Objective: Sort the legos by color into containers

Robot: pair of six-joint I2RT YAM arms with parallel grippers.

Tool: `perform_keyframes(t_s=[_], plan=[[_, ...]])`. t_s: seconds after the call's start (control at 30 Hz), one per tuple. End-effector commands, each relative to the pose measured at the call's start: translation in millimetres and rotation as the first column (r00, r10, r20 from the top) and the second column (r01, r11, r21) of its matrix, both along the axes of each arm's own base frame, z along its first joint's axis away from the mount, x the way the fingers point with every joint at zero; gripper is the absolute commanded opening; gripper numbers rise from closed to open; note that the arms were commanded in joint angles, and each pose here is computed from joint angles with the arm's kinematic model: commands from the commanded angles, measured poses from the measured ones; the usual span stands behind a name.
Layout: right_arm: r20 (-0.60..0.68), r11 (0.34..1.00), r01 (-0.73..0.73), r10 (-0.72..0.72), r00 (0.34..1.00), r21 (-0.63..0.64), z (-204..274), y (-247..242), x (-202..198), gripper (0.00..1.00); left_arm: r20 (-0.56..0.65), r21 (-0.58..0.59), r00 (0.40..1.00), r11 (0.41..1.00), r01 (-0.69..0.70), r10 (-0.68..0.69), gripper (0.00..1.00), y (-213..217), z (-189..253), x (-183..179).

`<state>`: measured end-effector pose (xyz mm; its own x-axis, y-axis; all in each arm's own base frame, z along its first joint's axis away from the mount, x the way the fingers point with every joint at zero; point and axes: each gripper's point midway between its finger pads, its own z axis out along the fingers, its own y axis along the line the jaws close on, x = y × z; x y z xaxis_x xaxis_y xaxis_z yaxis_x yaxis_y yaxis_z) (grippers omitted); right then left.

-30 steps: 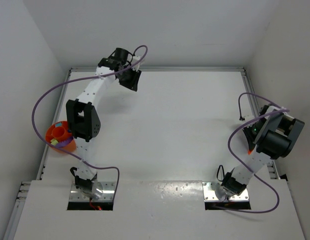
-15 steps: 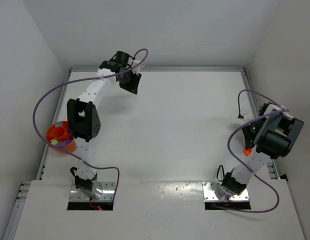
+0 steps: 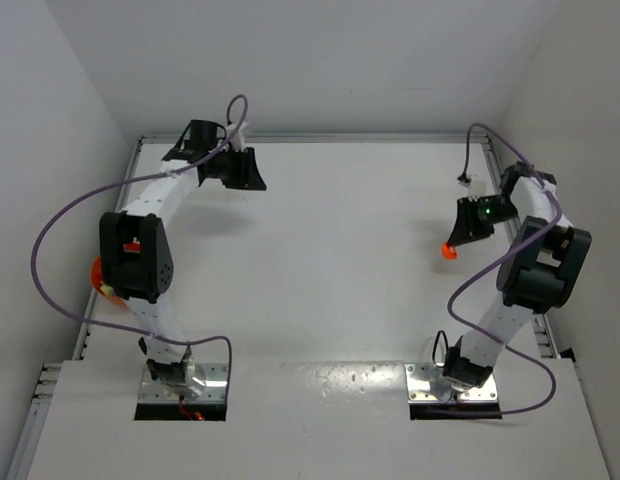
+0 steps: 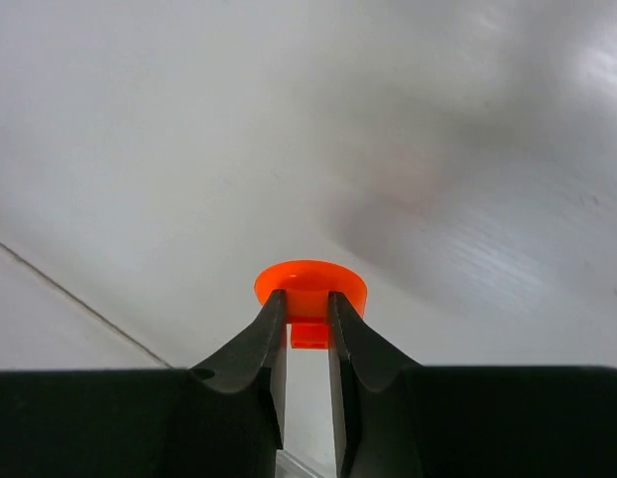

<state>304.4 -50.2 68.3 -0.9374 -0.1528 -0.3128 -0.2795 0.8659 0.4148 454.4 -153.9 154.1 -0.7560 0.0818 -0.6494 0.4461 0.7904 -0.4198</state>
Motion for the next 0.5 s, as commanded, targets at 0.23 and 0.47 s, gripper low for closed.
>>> perform_keyframes(t_s=[0.23,0.47], plan=[[0.047,0.914,0.083,-0.111,0.993,0.396,61,110,79,0.06,0.251,-0.308,0.967,0.943,0.124,-0.045,0.45,-66,101,-29],[-0.071,0.705,0.303,-0.338,0.938,0.641,110,151,152,0.06,0.247,-0.353,0.968,0.925,0.142,-0.054,0.45,-111,100,-50]])
